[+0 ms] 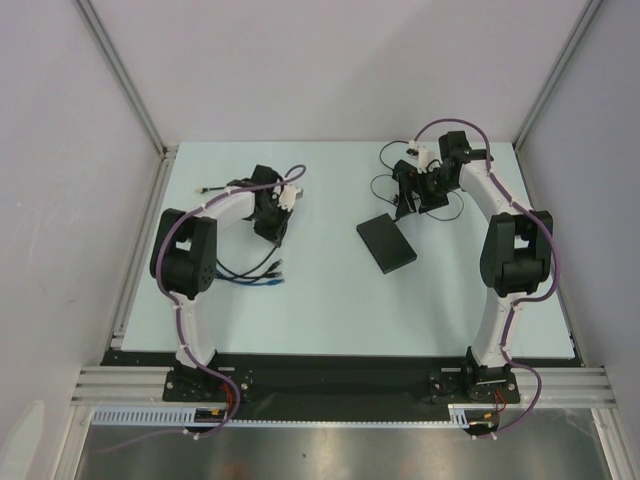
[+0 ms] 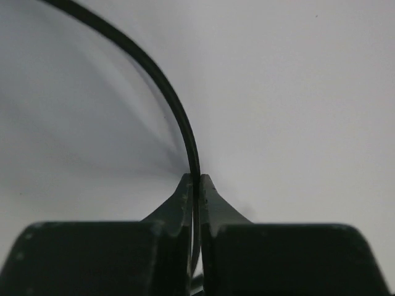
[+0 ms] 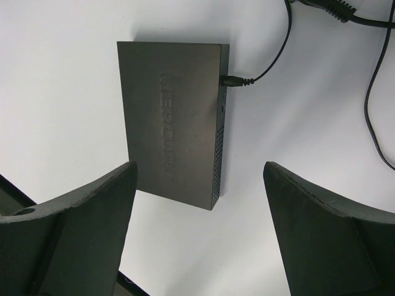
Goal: Insert the plug into the switch port
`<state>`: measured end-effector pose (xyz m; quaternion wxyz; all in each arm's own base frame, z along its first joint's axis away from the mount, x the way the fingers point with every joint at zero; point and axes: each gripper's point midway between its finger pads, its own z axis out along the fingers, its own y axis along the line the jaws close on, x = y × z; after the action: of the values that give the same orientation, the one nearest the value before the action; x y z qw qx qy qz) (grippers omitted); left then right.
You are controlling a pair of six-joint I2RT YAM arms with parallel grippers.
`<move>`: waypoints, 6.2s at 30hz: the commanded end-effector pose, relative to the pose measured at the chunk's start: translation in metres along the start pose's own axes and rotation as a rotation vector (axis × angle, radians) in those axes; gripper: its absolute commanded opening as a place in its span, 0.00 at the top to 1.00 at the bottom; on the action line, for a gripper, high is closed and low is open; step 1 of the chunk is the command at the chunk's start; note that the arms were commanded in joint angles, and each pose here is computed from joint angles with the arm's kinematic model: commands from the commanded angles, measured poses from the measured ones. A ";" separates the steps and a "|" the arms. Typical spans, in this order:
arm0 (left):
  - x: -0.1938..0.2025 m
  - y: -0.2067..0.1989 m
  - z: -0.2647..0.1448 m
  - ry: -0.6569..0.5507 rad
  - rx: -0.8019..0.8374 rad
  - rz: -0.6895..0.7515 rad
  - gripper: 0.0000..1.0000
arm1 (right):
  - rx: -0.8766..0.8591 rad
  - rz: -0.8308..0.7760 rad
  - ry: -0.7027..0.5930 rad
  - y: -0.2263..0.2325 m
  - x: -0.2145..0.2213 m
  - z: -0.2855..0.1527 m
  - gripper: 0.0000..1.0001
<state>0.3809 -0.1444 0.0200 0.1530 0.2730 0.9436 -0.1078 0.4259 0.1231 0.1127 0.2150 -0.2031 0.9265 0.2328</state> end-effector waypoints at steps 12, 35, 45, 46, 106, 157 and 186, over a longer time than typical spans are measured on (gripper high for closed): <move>-0.160 0.021 -0.079 -0.368 0.009 -0.016 1.00 | 0.010 0.004 -0.037 -0.001 -0.006 -0.010 0.12; 0.035 -0.029 -0.115 -0.171 0.331 0.535 0.40 | -0.153 -0.055 -0.060 0.033 -0.005 -0.029 0.09; 0.105 -0.039 -0.081 -0.121 0.334 0.772 0.51 | -0.142 -0.077 -0.041 0.039 -0.002 -0.024 0.11; 0.101 -0.039 -0.079 -0.129 0.325 0.787 0.52 | -0.143 -0.082 -0.039 0.040 -0.002 -0.022 0.11; 0.110 -0.072 -0.075 -0.131 0.374 0.819 1.00 | -0.165 -0.050 -0.086 0.043 -0.009 -0.032 0.15; -0.014 -0.100 -0.191 -0.499 0.464 0.567 1.00 | -0.755 -0.064 -0.195 0.277 -0.072 -0.058 0.24; -0.048 -0.138 -0.188 -0.617 0.288 0.767 1.00 | -0.786 -0.055 -0.089 0.282 -0.042 -0.027 0.33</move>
<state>0.3044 -0.2203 0.2034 0.3760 0.5563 0.6952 -0.2568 0.3154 0.3398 0.2477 0.1688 -0.2812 0.7634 0.5564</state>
